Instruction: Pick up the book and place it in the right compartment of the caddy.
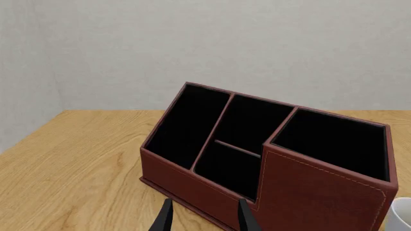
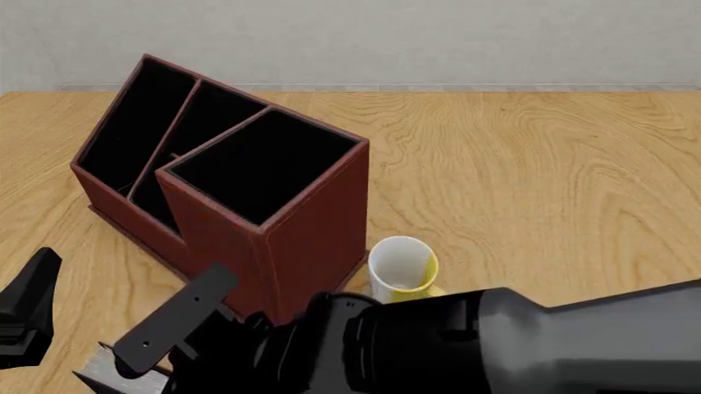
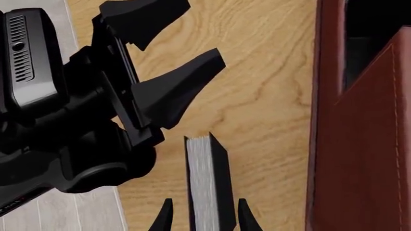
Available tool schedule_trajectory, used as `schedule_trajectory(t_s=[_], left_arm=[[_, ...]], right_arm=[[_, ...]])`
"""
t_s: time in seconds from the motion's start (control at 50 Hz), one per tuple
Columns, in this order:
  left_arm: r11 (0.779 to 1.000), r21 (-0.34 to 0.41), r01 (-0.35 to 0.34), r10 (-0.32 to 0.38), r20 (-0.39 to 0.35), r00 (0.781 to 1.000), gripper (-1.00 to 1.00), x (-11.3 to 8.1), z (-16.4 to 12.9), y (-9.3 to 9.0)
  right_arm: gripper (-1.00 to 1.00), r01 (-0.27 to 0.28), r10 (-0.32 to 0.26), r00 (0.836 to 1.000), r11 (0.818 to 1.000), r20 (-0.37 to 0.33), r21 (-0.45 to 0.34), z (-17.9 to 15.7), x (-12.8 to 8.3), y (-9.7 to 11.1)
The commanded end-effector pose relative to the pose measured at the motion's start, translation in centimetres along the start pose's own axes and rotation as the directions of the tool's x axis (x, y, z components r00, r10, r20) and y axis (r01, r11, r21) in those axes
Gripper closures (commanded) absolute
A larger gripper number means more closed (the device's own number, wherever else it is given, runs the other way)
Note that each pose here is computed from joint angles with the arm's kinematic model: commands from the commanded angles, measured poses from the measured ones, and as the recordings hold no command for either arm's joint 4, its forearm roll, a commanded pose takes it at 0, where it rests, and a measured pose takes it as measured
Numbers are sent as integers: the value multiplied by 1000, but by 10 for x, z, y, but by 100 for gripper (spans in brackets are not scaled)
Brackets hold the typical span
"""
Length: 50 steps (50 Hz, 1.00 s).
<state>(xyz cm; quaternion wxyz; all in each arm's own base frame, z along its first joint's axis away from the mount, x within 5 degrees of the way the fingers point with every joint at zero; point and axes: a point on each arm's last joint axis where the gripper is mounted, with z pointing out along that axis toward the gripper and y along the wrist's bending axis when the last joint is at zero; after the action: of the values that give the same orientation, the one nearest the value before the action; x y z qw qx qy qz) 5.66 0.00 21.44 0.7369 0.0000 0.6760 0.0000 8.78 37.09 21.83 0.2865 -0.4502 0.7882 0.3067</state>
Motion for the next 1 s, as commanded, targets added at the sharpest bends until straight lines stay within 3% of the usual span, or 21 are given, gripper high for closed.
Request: schedule_trajectory(t_s=[0.02,0.38,0.4,1.0], left_arm=[[1000,0,0,0,0,1000,-100,0,0,0],[1000,0,0,0,0,1000,-100,0,0,0],[1000,0,0,0,0,1000,-100,0,0,0],[1000,0,0,0,0,1000,-100,0,0,0]], right_arm=[[-100,-7,7,1000,1000,-10,2,4,4,-1],[-100,-12,12,1000,1000,-17,3,6,8,-1],[100,-7,7,1000,1000,-15,5,5,7,-2],[100,55,-55,998,998,-3,-23,-10,3,11]])
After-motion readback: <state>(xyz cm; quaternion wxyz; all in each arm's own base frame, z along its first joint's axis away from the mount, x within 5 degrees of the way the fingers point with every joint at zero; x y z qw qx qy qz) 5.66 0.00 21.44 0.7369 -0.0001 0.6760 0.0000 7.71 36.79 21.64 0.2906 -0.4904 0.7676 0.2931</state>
